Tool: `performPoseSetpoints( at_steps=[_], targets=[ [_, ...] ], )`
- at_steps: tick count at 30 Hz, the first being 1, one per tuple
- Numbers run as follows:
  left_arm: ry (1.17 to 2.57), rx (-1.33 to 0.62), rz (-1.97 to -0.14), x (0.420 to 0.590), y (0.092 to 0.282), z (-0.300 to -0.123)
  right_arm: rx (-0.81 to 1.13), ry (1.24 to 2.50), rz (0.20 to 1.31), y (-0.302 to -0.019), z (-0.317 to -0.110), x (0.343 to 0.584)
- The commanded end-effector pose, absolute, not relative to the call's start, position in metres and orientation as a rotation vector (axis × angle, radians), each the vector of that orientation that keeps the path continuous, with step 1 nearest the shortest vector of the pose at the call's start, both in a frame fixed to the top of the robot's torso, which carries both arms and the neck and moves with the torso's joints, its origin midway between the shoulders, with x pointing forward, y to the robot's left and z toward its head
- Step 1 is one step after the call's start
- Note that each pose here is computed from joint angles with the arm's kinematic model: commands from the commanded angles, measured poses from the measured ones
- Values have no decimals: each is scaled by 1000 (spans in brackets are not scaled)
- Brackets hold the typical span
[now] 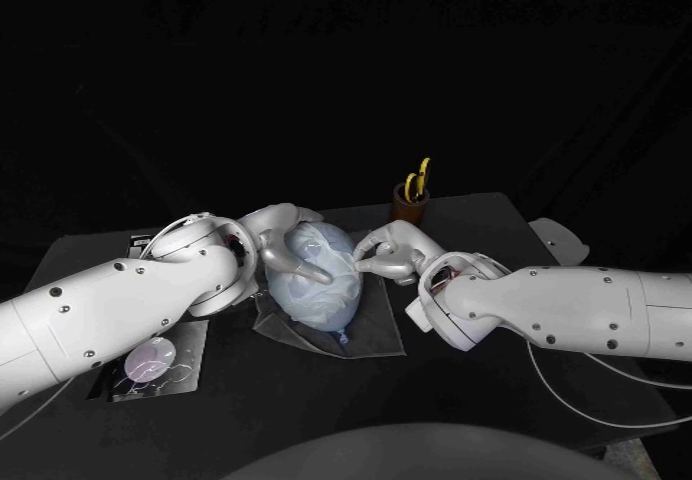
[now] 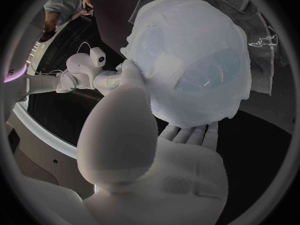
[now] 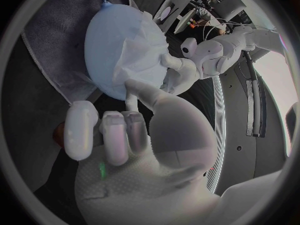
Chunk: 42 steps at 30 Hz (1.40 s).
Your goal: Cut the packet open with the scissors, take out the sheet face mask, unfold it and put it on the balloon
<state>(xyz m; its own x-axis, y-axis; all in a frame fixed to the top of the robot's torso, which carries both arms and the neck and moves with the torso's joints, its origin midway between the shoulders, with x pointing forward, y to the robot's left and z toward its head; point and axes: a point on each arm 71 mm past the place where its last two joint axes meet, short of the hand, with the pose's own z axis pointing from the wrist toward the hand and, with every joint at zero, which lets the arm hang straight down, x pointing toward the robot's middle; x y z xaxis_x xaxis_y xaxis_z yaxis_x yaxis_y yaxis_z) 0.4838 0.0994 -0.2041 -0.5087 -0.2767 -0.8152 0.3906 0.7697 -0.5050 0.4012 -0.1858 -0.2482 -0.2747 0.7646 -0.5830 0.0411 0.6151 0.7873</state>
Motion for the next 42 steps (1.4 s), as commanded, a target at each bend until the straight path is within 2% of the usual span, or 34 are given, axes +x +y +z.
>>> performPoseSetpoints(
  at_steps=[1, 17, 31, 42],
  targets=[
    [1951, 96, -824, 482, 97, -205, 669, 1691, 828, -186, -246, 401],
    [1952, 92, -820, 483, 99, -205, 695, 1657, 832, -197, -242, 396],
    [1952, 89, -823, 483, 99, -205, 604, 1775, 856, -189, -248, 396],
    [1952, 86, -824, 483, 100, -205, 572, 1770, 883, -185, -246, 394]
  ],
)
